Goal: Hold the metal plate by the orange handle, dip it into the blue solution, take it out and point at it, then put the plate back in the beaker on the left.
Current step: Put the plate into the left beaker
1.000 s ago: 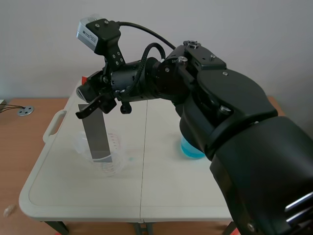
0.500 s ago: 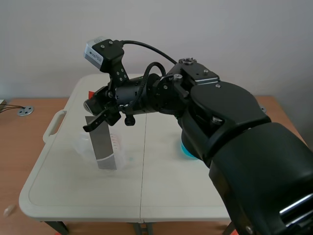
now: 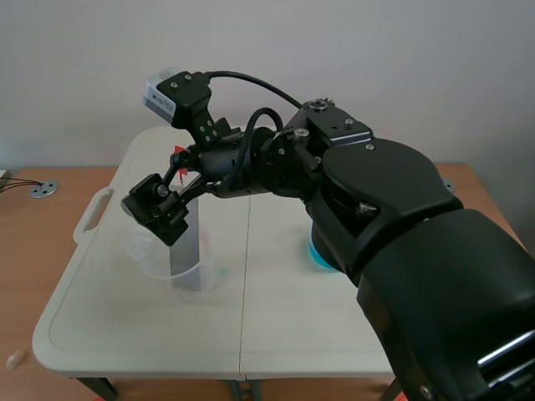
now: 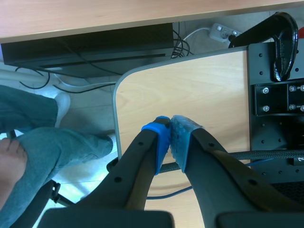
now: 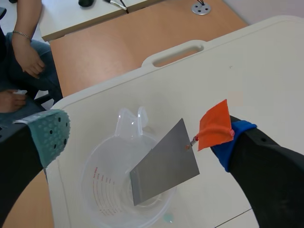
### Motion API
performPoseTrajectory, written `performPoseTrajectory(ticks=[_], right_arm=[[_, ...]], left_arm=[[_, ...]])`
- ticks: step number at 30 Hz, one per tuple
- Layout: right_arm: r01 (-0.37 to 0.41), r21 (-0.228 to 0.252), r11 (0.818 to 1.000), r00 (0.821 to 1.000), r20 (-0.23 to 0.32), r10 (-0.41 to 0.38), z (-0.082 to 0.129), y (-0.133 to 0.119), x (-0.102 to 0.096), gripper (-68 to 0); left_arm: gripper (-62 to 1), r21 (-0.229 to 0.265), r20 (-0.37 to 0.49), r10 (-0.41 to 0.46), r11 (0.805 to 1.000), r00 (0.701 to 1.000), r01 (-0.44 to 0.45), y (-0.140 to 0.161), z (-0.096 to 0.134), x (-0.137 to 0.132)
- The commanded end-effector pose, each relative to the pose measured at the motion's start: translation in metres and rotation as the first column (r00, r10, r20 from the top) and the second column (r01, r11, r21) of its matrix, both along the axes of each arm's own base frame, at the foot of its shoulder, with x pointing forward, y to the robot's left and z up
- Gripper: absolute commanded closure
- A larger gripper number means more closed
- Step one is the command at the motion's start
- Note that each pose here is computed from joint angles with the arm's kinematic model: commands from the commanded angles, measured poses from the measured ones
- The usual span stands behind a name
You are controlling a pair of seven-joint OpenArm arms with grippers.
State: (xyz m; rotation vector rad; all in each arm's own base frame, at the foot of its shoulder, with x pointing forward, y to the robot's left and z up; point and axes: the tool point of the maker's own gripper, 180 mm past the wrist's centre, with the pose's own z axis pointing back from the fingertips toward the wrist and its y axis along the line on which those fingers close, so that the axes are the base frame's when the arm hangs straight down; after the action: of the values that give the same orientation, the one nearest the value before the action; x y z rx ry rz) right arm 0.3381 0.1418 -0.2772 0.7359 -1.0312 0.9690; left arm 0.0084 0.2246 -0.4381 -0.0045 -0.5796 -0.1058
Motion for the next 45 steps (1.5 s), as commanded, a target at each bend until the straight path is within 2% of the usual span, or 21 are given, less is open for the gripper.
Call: performPoseTrajectory(ticks=[1, 3, 8, 14, 20, 26, 29, 32, 34, 36, 40, 45], right_arm=[[0.028, 0.054, 0.998, 0.998, 0.049, -0.031, 0.027, 0.007, 0.015, -66.8], [0.071, 0.058, 0.996, 0.996, 0.058, -0.075, 0.031, 0.003, 0.024, -66.4], [0.121, 0.090, 0.989, 0.988, 0.081, -0.128, 0.044, -0.005, 0.039, -66.4], [0.198, 0.162, 0.967, 0.971, 0.101, -0.215, 0.065, -0.028, 0.058, -66.3], [0.252, 0.162, 0.954, 0.950, 0.146, -0.276, 0.076, -0.061, 0.071, -66.3], [0.304, 0.161, 0.939, 0.930, 0.161, -0.329, 0.073, -0.103, 0.068, -66.3], [0.326, 0.156, 0.932, 0.922, 0.165, -0.350, 0.069, -0.122, 0.060, -66.3], [0.335, 0.136, 0.933, 0.919, 0.174, -0.355, 0.063, -0.135, 0.048, -66.3], [0.335, 0.114, 0.935, 0.918, 0.182, -0.351, 0.059, -0.142, 0.038, -66.3], [0.333, 0.096, 0.938, 0.920, 0.183, -0.345, 0.054, -0.149, 0.029, -66.3], [0.325, 0.057, 0.944, 0.925, 0.188, -0.329, 0.042, -0.161, 0.010, -66.3], [0.314, -0.006, 0.950, 0.937, 0.165, -0.308, 0.020, -0.175, -0.014, -66.3]], left_arm=[[-32.4, 0.002, 0.017, -0.009, 1.000, 1.000, 0.009, 0.001, 0.004, 0.003], [-62.3, 0.019, 0.019, -0.047, 0.999, 0.999, 0.046, -0.001, 0.004, 0.003], [-62.3, 0.009, 0.044, -0.040, 0.999, 0.998, 0.040, -0.004, 0.006, 0.006], [-62.3, 0.009, 0.045, -0.040, 0.999, 0.998, 0.040, -0.004, 0.006, 0.006], [-62.3, 0.008, 0.050, -0.040, 0.999, 0.998, 0.039, -0.004, 0.006, 0.007], [-62.3, 0.005, 0.053, -0.041, 0.999, 0.998, 0.040, -0.005, 0.007, 0.007], [-62.3, 0.007, 0.110, -0.045, 0.999, 0.993, 0.044, -0.005, 0.010, 0.025], [-62.3, 0.036, 0.190, -0.039, 0.999, 0.981, 0.033, 0.003, 0.020, 0.049], [-62.3, 0.068, 0.280, -0.038, 0.998, 0.959, 0.020, 0.010, 0.035, 0.071], [-62.3, 0.094, 0.378, -0.049, 0.995, 0.925, 0.015, 0.016, 0.057, 0.094], [-62.3, 0.123, 0.535, -0.098, 0.992, 0.839, 0.037, 0.013, 0.104, 0.133], [-62.3, 0.152, 0.661, -0.188, 0.982, 0.727, 0.116, -0.005, 0.155, 0.176]])
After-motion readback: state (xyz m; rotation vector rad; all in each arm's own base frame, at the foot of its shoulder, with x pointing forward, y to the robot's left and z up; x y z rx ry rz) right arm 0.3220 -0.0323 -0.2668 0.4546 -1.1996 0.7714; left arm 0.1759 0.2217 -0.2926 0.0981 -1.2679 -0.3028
